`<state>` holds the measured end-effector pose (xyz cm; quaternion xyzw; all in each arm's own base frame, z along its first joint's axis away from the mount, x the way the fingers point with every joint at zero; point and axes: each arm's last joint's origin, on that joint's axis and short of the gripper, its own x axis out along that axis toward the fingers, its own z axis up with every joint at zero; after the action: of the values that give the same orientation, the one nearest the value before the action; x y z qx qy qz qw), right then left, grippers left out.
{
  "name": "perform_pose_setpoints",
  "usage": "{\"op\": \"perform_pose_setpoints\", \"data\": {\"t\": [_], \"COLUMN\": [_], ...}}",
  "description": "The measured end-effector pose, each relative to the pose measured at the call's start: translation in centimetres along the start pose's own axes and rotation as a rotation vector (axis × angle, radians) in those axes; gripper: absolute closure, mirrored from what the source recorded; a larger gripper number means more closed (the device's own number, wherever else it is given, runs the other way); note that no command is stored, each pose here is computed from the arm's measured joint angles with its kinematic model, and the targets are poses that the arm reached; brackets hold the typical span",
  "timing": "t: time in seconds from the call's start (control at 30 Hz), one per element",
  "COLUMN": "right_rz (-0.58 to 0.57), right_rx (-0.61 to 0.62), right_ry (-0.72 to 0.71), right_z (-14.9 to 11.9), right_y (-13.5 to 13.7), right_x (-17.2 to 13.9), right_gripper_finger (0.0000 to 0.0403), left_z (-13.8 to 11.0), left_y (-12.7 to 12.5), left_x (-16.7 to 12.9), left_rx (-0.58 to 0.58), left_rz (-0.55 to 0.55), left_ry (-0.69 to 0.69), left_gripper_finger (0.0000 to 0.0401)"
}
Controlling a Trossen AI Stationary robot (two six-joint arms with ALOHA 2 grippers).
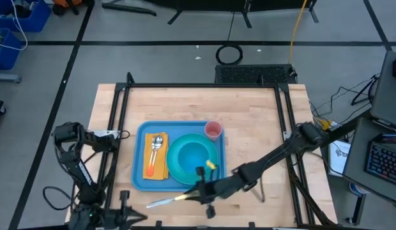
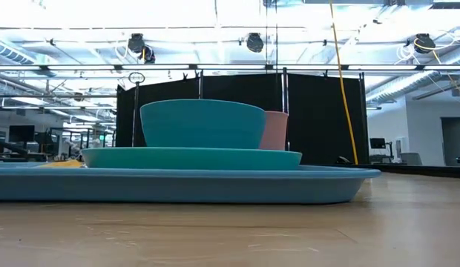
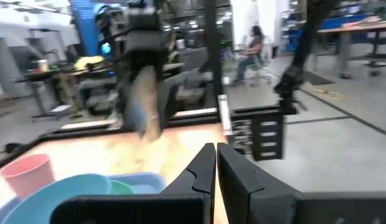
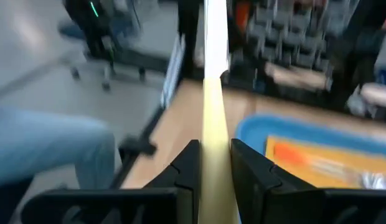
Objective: Set up tray
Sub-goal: Put the yellow knife on the blue serving tray to the left of the orange spoon
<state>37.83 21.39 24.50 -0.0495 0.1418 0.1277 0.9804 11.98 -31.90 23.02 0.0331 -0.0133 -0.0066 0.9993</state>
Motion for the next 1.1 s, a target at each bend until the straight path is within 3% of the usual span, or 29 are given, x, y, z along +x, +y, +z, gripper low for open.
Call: {"op": "perform_pose_setpoints", "data": {"t": [0.1, 0.3, 0.47, 0.57, 0.67, 0.83, 1.1], "right_rz": [0.019, 0.197, 0.407, 0.467, 0.474, 0.527, 0.561], "right_rx": [-0.01, -0.06, -0.136, -0.153, -0.138, -0.099, -0.017], "right_ry": [-0.129, -0.359, -0.533, -0.608, -0.615, -0.648, -0.62], "right_z": [-0.2, -0.4, -0.5, 0.1, 0.2, 0.6, 0.3], "right_y": [-0.4, -0.4, -0.4, -1.1, -2.1, -4.0, -5.7], "right_x": [-2.3, -5.7, -6.7, -7.0, -6.8, -6.8, -6.3], "right_gripper_finger": [0.0352, 0.0352, 0.0352, 0.0352, 0.0352, 0.0352, 0.0352], "left_z": [-1.0, -4.1, -3.9, -3.6, -3.8, -4.8, -4.0], "left_y": [1.1, 4.9, 8.4, 9.8, 10.6, 11.5, 13.4], "left_x": [1.3, 4.4, 6.4, 7.7, 9.3, 11.6, 15.3], "left_rx": [-0.01, -0.197, -0.275, -0.305, -0.271, -0.148, -0.035], "left_rz": [0.026, -0.086, -0.261, -0.374, -0.4, -0.328, -0.242], "left_ry": [0.003, -0.037, -0.232, -0.307, -0.286, -0.166, -0.115], "left_gripper_finger": [0.038, 0.038, 0.038, 0.038, 0.0379, 0.0366, 0.0242]}}
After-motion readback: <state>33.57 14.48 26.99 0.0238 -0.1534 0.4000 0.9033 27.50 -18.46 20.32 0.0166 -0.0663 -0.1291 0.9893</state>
